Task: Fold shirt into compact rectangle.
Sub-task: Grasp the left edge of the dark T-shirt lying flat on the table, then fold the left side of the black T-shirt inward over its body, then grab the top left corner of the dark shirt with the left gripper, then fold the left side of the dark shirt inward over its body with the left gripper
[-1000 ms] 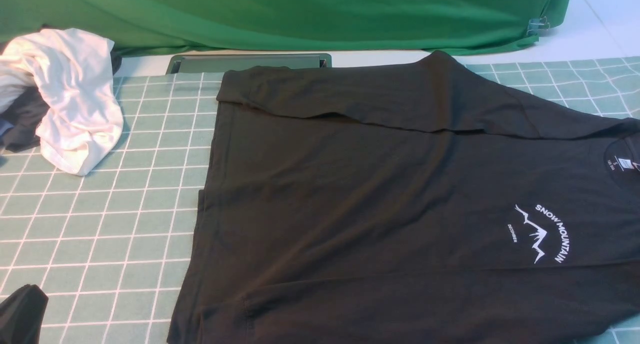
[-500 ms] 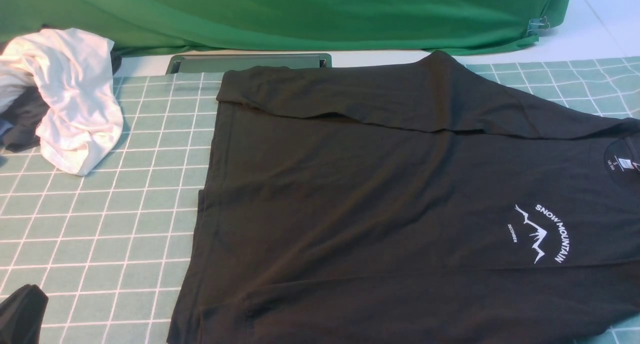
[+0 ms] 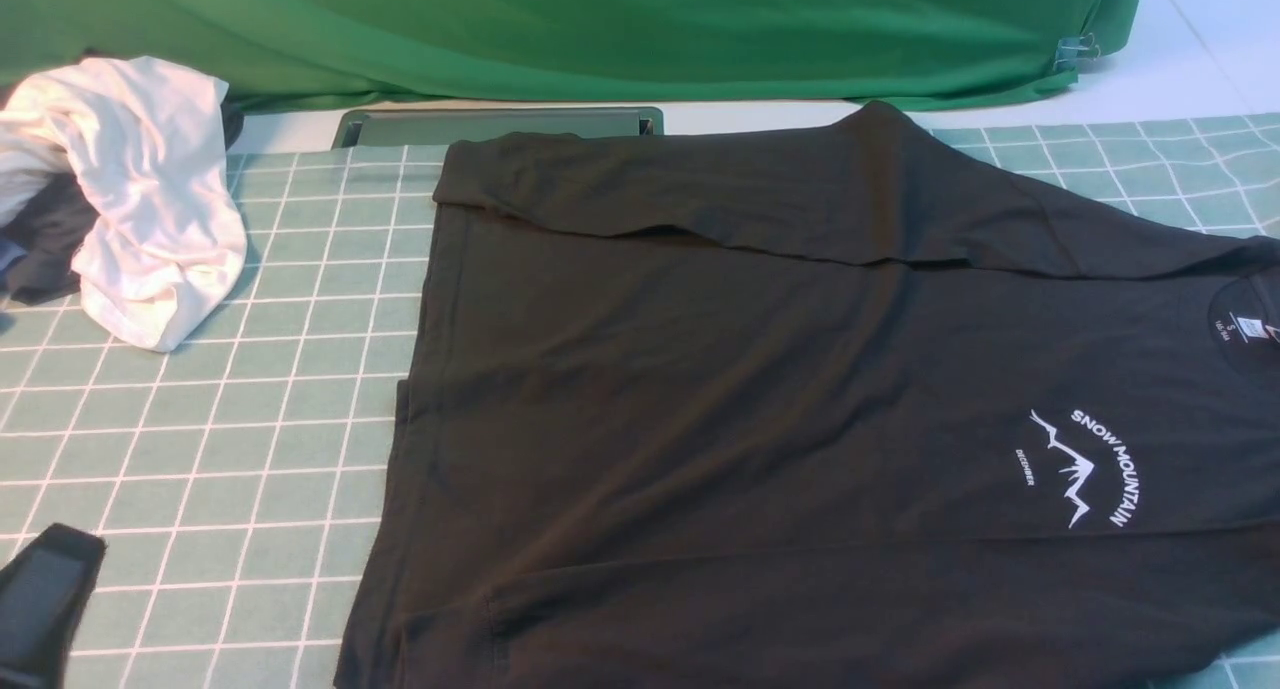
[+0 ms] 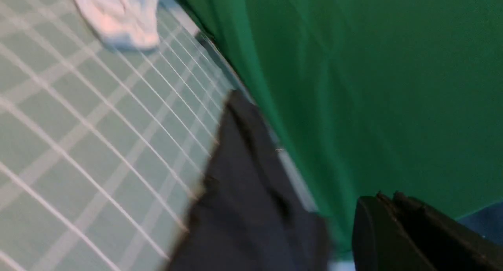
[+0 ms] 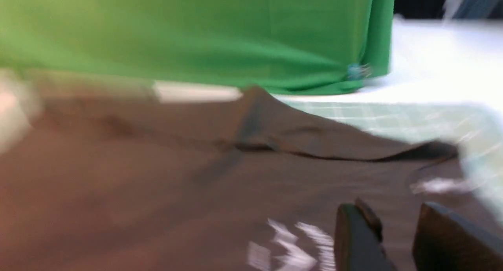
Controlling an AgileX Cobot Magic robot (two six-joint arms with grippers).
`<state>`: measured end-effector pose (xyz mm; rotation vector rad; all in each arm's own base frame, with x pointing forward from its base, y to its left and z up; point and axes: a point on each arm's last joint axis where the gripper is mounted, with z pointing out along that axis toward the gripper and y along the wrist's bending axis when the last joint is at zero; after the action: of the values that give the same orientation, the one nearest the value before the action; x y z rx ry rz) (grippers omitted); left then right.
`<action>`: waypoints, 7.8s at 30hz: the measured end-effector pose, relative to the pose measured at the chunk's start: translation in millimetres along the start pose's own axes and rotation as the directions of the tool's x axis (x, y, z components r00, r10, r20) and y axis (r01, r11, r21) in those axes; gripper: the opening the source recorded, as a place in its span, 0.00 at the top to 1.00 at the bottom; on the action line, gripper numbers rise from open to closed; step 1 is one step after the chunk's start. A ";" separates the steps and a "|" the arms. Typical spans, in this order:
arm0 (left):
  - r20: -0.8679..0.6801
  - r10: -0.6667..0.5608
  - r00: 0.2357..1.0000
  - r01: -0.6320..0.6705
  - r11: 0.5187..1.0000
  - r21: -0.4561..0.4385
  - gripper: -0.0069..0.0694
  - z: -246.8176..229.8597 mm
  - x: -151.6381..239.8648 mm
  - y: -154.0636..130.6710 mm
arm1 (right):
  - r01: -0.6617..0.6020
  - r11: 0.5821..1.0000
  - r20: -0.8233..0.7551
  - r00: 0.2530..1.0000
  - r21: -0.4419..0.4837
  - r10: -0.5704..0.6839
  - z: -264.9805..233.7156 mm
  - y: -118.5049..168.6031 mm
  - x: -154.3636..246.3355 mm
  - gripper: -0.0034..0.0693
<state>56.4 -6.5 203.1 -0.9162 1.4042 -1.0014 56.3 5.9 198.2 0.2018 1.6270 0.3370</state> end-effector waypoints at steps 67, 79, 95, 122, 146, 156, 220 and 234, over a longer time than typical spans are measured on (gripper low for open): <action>-0.950 0.115 0.291 -0.803 0.570 -0.177 0.39 163.3 78.6 1.4 | 0.260 0.966 -0.861 0.493 0.009 -0.125 99.4 35.6 -89.0 0.83; -0.954 0.100 0.282 -0.808 0.560 -0.180 0.43 173.7 85.8 13.3 | 0.259 0.966 -0.834 0.535 0.010 -0.136 103.4 36.2 -91.4 0.82; -0.962 0.133 0.240 -0.819 0.560 -0.127 0.88 176.1 87.7 15.3 | 0.258 0.966 -0.834 0.536 0.010 -0.135 103.4 36.3 -91.4 0.78; -0.990 0.089 0.107 -0.842 0.538 -0.042 0.88 194.0 77.9 -36.3 | 0.259 0.966 -0.832 0.538 0.009 -0.136 103.6 36.4 -91.5 0.74; -0.836 0.372 0.404 -0.778 0.620 -0.100 0.88 321.2 29.8 -116.8 | 0.257 0.966 -0.776 0.612 0.010 -0.154 110.5 37.7 -96.5 0.65; -0.874 0.279 0.398 -0.792 0.585 -0.174 0.88 379.7 44.1 -41.4 | 0.257 0.966 -0.757 0.633 0.011 -0.160 112.5 38.1 -98.1 0.63; -0.685 0.277 0.674 -0.527 0.830 -0.183 0.88 446.4 12.7 -75.4 | 0.237 0.971 -0.750 0.648 0.032 -0.133 113.3 38.5 -98.7 0.62; -0.838 0.228 0.496 -0.599 0.788 -0.140 0.88 381.0 -5.9 -145.1 | 0.236 0.971 -0.750 0.649 0.033 -0.132 113.3 38.5 -98.7 0.62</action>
<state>434.9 -76.8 337.1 -0.3083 2.5580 -0.7199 174.7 20.4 297.4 -0.0271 2.4799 0.1514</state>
